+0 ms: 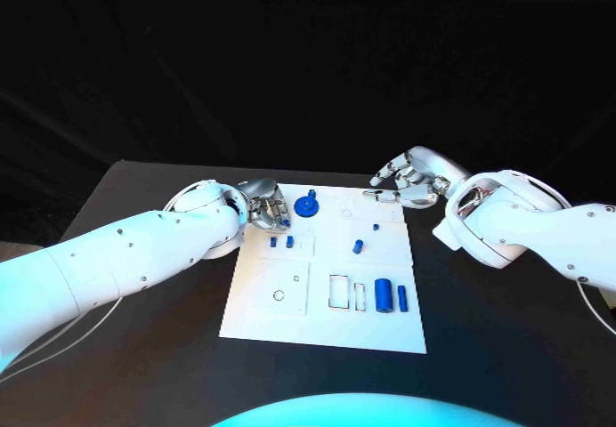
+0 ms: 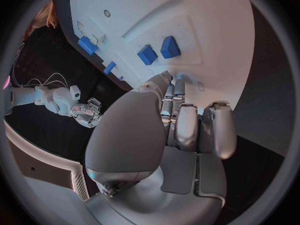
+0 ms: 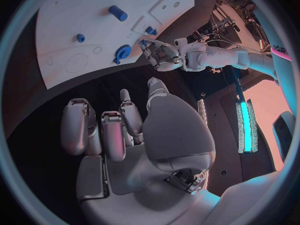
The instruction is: Assemble the parts on the task board
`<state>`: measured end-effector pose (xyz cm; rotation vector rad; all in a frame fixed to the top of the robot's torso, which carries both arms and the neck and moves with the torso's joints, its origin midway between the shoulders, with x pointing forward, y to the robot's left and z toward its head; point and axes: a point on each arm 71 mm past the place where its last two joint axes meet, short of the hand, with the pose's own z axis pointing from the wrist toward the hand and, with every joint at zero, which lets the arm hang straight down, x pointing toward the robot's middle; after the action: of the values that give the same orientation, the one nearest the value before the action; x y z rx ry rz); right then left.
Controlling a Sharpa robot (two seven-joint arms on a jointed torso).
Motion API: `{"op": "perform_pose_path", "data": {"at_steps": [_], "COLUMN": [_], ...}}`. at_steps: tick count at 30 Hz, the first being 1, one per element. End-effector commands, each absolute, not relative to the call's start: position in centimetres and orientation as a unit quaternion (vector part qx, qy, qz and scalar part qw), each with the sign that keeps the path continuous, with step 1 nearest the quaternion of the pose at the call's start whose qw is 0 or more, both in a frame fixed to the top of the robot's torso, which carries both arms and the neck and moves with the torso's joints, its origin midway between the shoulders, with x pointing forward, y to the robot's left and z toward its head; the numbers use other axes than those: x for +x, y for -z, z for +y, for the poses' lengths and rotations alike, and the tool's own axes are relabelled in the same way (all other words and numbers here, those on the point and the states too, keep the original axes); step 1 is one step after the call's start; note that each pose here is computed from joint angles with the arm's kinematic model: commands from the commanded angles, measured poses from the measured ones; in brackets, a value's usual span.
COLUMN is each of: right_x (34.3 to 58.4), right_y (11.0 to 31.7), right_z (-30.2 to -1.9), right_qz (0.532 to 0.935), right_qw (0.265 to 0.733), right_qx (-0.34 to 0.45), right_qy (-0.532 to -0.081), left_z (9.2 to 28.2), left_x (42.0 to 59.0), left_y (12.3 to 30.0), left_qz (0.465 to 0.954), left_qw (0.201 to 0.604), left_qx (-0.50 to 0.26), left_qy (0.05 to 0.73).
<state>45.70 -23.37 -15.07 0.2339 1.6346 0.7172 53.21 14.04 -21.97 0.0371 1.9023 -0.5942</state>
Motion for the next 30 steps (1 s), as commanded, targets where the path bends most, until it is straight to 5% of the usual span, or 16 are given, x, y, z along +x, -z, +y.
{"op": "perform_pose_path", "data": {"at_steps": [1, 30], "right_x": [45.63, 45.61], "right_y": [15.07, 15.06], "right_z": [-23.25, -23.32], "right_qz": [0.712, 0.712], "right_qw": [0.621, 0.621], "right_qx": [0.095, 0.096], "right_qy": [-0.315, -0.314], "left_z": [13.95, 14.17], "left_x": [53.18, 53.29], "left_y": [22.16, 22.27], "left_qz": [0.806, 0.809], "left_qw": [0.538, 0.535], "left_qx": [0.022, 0.014], "left_qy": [0.247, 0.245]}}
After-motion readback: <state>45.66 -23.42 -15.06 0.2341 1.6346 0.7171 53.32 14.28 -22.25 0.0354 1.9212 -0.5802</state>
